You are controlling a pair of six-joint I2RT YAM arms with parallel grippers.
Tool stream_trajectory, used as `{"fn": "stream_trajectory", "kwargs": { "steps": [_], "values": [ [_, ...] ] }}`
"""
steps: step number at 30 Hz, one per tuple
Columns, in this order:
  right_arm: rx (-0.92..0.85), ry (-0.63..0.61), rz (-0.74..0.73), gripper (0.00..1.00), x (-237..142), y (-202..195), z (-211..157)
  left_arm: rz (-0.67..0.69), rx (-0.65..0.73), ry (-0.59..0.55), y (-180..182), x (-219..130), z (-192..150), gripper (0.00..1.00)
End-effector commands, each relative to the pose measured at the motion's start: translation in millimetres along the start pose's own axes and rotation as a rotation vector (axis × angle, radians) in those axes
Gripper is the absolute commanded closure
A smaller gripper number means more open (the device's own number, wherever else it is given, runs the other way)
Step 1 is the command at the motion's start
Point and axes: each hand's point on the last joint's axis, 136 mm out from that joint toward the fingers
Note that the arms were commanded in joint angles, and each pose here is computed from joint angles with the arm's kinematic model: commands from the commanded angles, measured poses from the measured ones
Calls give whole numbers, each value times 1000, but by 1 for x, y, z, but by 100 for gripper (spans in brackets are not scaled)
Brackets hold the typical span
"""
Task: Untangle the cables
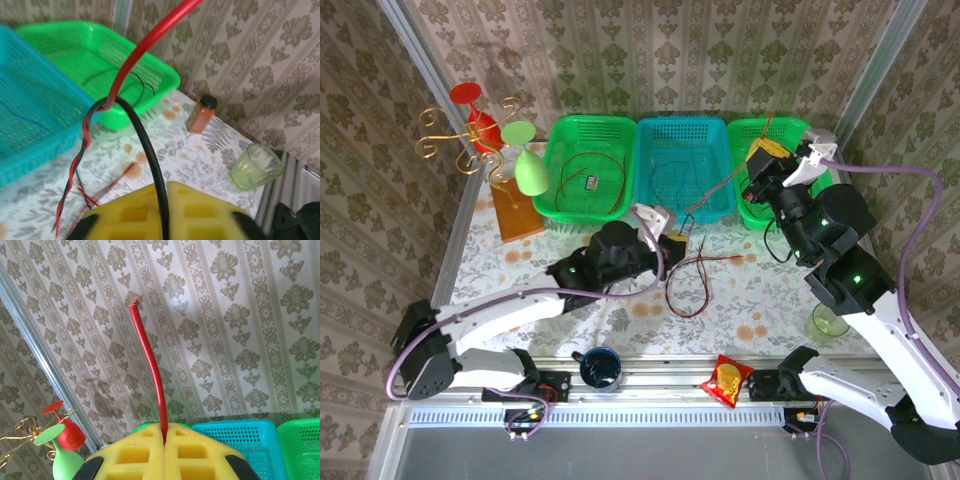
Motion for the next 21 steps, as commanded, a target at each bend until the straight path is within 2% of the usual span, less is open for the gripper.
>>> {"fn": "stream_trajectory", "kwargs": {
  "steps": [1, 4, 11, 18, 21],
  "values": [
    [-2, 8, 17, 100, 0, 3, 1, 0, 90, 27, 3, -13, -3, 57],
    [24, 54, 77, 100, 6, 15, -9, -28, 148, -11, -4, -20, 11, 44],
    [55, 145, 157, 100, 13, 32, -29, -63, 207, -41, -5, -7, 46, 30],
    [83, 187, 208, 100, 10, 40, -39, -168, 208, -79, -17, 30, 79, 28],
    [84, 189, 214, 100, 8, 41, -37, -235, 181, -94, -28, 43, 89, 30]
  ]
}}
Point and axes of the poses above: each hand's point on the last joint's axis, 136 mm out from that joint toward the fingers, its own x axis out along the fingers, its own y axis along the line the jaws close on, z = x × y
